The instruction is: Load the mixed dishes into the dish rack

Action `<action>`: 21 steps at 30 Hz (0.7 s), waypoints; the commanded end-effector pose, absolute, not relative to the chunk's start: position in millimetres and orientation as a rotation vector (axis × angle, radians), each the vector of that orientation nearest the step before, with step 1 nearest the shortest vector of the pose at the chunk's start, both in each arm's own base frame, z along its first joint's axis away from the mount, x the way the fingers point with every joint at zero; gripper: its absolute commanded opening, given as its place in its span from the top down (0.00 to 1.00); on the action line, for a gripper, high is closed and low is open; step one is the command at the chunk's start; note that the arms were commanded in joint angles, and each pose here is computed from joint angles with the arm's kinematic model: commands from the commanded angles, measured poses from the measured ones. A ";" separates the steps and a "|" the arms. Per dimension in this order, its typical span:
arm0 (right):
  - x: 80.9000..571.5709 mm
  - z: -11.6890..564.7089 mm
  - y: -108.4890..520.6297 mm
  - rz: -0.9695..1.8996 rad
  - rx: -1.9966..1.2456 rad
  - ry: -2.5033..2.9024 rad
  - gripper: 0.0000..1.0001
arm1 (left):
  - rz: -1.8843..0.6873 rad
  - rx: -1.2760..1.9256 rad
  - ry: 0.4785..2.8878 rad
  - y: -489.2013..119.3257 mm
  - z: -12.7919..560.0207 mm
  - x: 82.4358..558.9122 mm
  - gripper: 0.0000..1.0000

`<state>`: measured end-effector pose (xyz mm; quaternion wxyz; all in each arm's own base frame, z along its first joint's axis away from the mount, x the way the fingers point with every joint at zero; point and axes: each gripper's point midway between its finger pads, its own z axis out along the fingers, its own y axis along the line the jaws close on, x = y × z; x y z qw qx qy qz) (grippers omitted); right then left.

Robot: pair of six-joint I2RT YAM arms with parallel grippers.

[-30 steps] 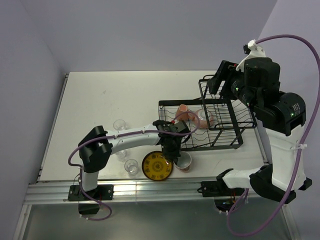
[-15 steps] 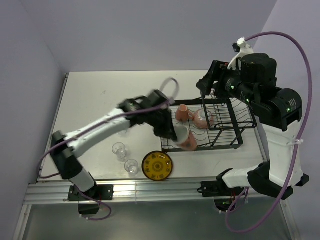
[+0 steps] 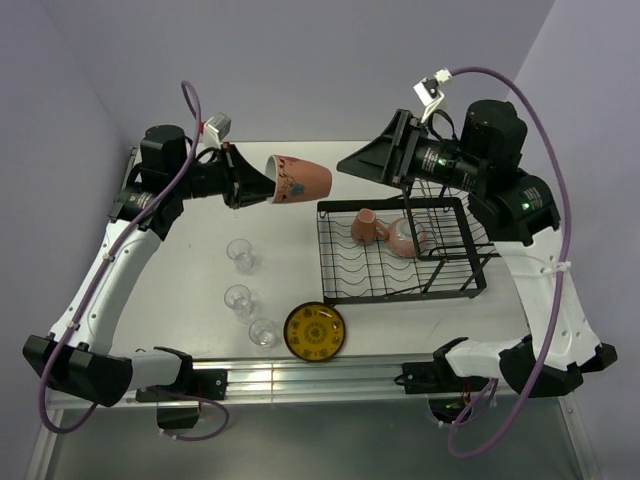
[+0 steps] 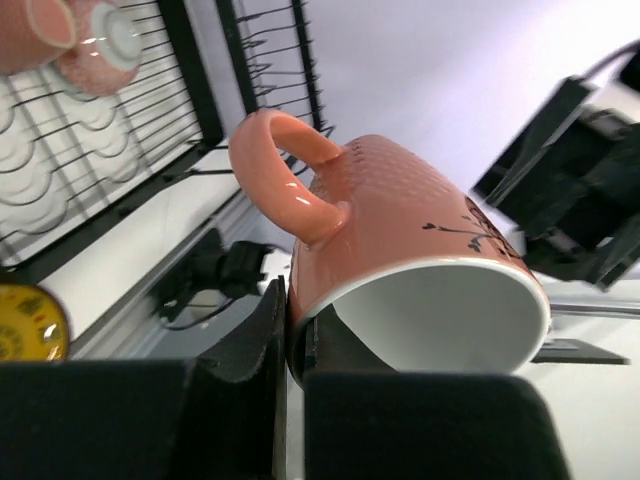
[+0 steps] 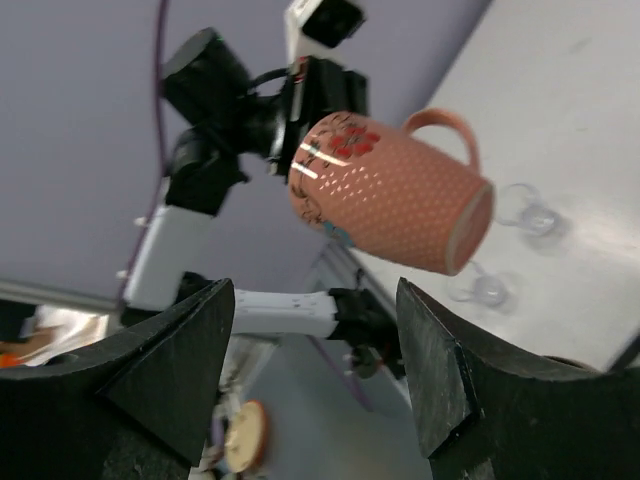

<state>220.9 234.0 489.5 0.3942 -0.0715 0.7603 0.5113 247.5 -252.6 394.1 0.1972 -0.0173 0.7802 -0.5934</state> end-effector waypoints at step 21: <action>214.1 519.0 273.3 1.803 -0.270 1.735 0.17 | -2.090 0.228 1.705 -235.2 509.6 210.4 1.00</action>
